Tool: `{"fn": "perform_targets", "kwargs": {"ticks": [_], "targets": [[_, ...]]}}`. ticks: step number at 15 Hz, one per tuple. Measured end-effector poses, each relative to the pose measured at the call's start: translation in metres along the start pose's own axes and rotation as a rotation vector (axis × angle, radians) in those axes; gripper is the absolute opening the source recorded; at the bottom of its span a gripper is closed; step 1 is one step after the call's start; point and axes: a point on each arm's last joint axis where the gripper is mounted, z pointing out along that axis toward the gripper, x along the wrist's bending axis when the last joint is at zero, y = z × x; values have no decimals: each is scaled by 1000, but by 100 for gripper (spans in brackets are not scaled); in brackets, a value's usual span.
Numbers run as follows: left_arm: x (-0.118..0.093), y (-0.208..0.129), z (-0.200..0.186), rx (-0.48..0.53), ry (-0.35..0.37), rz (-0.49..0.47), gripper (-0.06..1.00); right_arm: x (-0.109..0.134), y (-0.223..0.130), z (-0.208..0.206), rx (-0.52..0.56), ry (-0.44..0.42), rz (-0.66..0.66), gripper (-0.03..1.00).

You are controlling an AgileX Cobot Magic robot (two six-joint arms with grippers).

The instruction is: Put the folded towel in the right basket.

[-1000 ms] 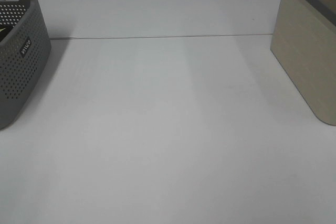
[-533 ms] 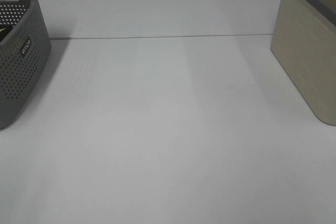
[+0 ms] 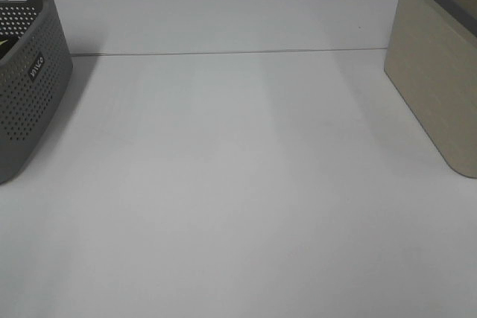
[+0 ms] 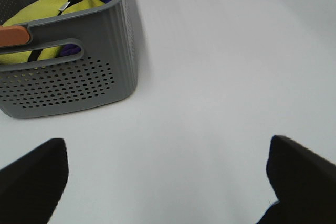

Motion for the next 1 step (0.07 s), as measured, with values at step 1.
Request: {"fn": "perform_targets", "kwargs": {"ticks": [1], "targets": [[0, 0, 0, 0, 0, 0, 98, 0, 0, 0, 0, 0, 0, 71]]}}
